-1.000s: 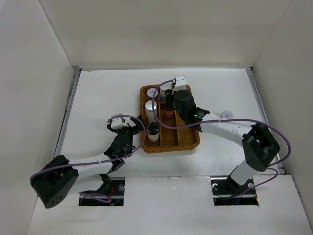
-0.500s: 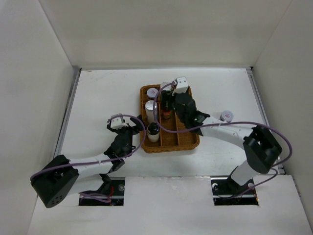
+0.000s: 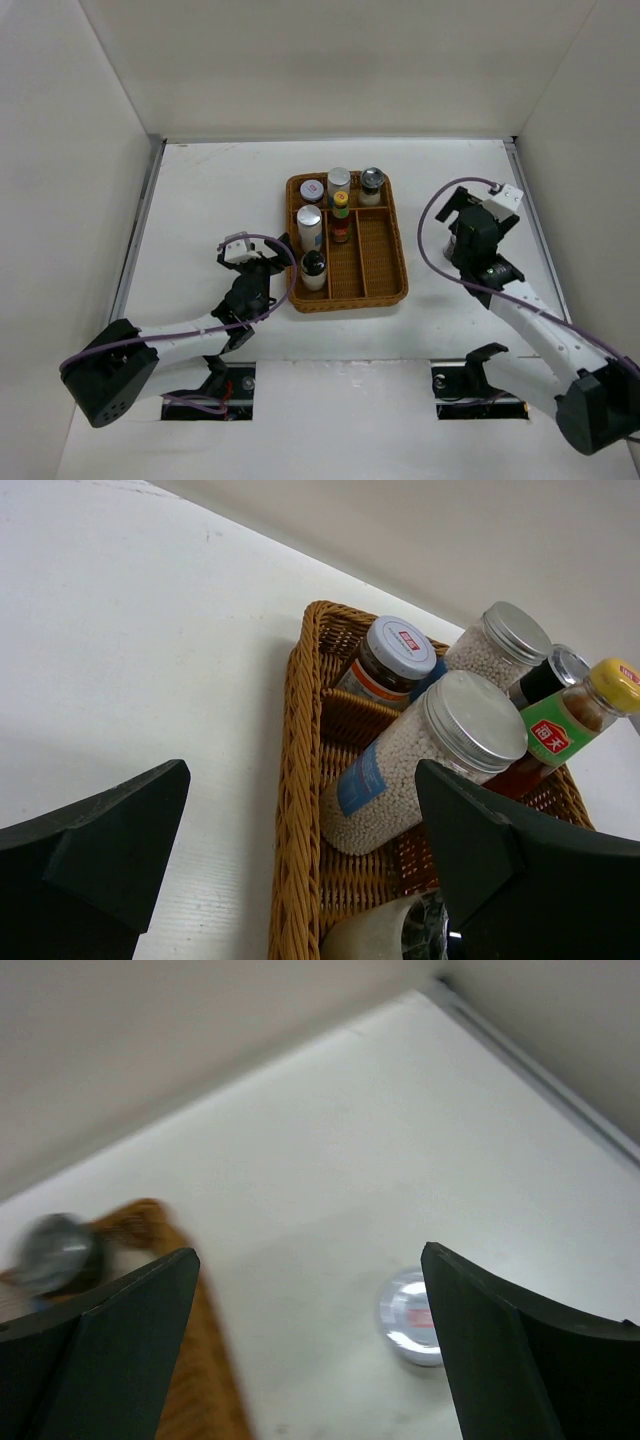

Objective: Organize the condiment bottles

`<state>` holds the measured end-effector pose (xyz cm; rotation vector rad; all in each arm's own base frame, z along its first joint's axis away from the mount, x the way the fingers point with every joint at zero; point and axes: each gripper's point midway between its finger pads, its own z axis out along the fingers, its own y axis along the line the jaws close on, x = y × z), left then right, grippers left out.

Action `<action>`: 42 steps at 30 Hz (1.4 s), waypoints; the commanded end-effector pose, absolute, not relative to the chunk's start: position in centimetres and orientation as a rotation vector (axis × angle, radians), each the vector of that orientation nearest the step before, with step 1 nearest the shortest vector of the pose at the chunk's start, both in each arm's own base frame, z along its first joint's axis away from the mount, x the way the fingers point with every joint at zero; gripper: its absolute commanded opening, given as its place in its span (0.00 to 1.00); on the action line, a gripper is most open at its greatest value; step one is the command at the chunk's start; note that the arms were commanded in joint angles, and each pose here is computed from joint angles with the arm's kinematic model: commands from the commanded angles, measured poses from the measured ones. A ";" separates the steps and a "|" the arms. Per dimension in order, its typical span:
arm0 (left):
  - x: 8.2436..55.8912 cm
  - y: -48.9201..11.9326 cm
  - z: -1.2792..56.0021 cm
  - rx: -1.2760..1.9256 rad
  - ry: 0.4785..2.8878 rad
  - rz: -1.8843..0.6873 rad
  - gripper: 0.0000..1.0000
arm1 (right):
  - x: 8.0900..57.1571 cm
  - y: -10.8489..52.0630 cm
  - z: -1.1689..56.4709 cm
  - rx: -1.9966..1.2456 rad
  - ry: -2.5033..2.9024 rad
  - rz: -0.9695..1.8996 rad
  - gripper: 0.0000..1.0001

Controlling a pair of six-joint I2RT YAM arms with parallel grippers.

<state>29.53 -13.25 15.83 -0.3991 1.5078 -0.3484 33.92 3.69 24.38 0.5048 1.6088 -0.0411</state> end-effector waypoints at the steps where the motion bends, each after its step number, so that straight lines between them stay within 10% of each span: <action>1: 29.6 -13.6 17.1 -0.425 1.467 -0.403 1.00 | 32.2 -0.7 17.4 0.639 1.802 -0.235 1.00; 14: 29.5 -13.9 16.9 -0.419 1.475 -0.406 1.00 | 35.6 -0.6 10.8 0.634 1.980 -0.255 1.00; 25: 29.6 -13.9 16.8 -0.419 1.478 -0.403 1.00 | 35.9 1.8 18.7 0.556 1.717 -0.182 0.43; 32: 29.8 -13.8 16.6 -0.426 1.482 -0.398 1.00 | 34.8 13.2 26.4 0.268 1.635 0.145 0.42; 42: 29.8 -13.8 16.5 -0.425 1.484 -0.395 1.00 | 39.5 22.5 23.2 0.084 1.699 0.288 0.45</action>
